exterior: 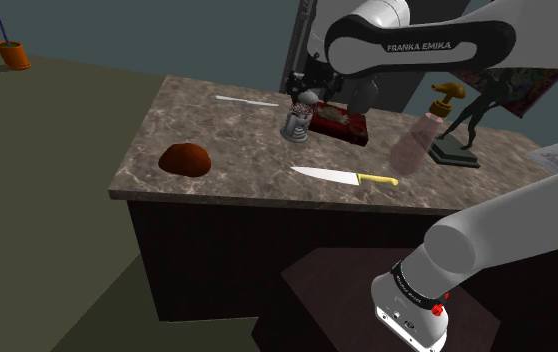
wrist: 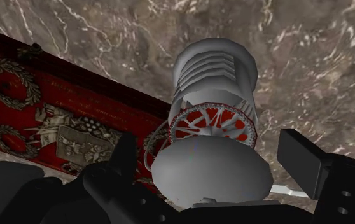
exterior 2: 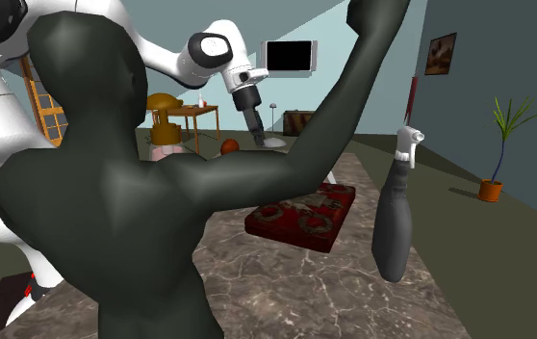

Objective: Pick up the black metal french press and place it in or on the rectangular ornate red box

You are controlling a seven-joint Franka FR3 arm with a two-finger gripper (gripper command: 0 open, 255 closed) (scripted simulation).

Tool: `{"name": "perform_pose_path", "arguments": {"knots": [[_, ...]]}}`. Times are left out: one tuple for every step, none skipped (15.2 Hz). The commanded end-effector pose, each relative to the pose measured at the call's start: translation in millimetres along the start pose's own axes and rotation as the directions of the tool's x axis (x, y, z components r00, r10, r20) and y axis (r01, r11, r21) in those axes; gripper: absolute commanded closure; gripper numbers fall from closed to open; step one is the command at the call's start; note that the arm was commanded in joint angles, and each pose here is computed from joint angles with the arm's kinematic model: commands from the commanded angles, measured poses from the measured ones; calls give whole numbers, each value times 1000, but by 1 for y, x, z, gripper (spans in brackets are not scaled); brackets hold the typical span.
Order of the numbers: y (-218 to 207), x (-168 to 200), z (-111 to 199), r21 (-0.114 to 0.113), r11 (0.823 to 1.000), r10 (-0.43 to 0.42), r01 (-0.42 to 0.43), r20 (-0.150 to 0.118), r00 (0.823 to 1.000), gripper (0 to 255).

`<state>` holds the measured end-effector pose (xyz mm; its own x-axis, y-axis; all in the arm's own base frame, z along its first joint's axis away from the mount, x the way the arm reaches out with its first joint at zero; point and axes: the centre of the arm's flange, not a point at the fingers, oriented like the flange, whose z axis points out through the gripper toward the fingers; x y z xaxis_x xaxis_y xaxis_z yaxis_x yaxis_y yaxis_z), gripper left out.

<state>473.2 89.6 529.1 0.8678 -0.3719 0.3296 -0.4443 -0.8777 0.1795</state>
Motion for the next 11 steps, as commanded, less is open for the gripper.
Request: {"name": "perform_pose_path", "arguments": {"knots": [[-1, 0, 10, 0, 1000, 0, 0, -1, 1000, 0], [-1, 0, 19, 0, 1000, 0, 0, -1, 1000, 0], [-1, 0, 19, 0, 1000, 0, 0, -1, 1000, 0], [-1, 0, 19, 0, 1000, 0, 0, -1, 1000, 0], [-1, 0, 19, 0, 1000, 0, 0, -1, 1000, 0], [-1, 0, 19, 0, 1000, 0, 0, -1, 1000, 0], [-1, 0, 19, 0, 1000, 0, 0, -1, 1000, 0], [-1, 0, 19, 0, 1000, 0, 0, -1, 1000, 0], [-1, 0, 19, 0, 1000, 0, 0, -1, 1000, 0], [-1, 0, 19, 0, 1000, 0, 0, -1, 1000, 0], [-1, 0, 19, 0, 1000, 0, 0, -1, 1000, 255]]}}
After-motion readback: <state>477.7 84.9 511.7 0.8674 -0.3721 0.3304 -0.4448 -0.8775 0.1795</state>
